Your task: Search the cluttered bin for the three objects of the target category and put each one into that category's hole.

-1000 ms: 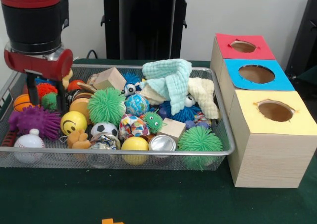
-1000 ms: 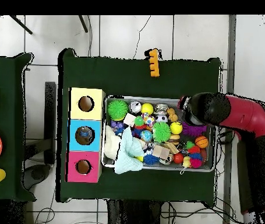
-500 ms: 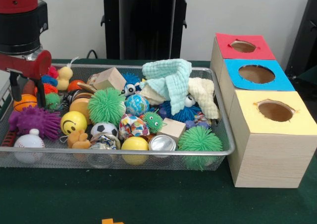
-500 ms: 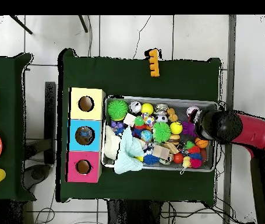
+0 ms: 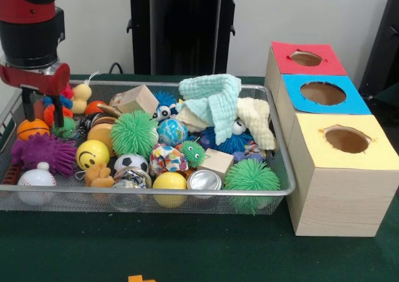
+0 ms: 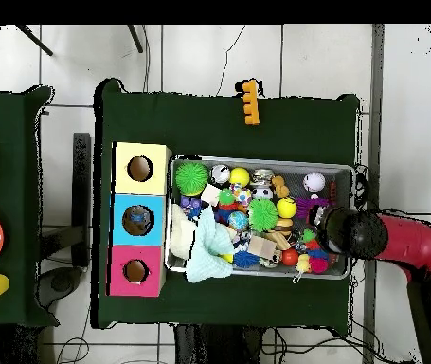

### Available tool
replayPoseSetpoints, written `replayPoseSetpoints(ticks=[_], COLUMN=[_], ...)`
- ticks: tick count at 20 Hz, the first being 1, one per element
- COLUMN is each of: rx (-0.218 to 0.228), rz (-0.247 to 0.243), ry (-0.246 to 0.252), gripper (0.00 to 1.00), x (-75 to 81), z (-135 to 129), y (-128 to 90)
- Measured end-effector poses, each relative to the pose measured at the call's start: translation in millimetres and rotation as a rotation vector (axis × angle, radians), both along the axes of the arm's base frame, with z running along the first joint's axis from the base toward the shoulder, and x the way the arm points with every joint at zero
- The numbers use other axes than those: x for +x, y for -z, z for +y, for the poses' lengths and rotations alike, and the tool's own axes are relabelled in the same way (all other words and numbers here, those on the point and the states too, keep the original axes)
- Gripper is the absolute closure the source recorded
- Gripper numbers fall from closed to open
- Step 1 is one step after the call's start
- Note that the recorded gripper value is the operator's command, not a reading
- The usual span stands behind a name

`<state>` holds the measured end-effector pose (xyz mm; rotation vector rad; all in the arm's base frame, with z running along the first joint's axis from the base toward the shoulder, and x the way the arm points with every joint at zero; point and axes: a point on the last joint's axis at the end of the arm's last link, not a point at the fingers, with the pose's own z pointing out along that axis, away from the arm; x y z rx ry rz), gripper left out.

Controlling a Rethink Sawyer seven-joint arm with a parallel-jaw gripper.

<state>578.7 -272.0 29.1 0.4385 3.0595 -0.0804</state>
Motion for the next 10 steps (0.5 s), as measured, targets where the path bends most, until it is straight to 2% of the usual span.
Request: replayPoseSetpoints(ticks=[2, 3, 4, 7, 10], rx=[0.001, 0.004, 0.005, 0.009, 0.01], rz=[0.006, 0.015, 0.017, 0.026, 0.03], ry=[-0.009, -0.017, -0.019, -0.027, -0.033], gripper=[0.0, 0.0, 0.0, 0.0, 0.0], x=[-14.7, -32.8, -37.9, -66.1, -85.0], z=[-2.0, -4.7, -5.6, -12.1, -16.6], y=[5.5, 11.1, 12.6, 20.5, 25.4])
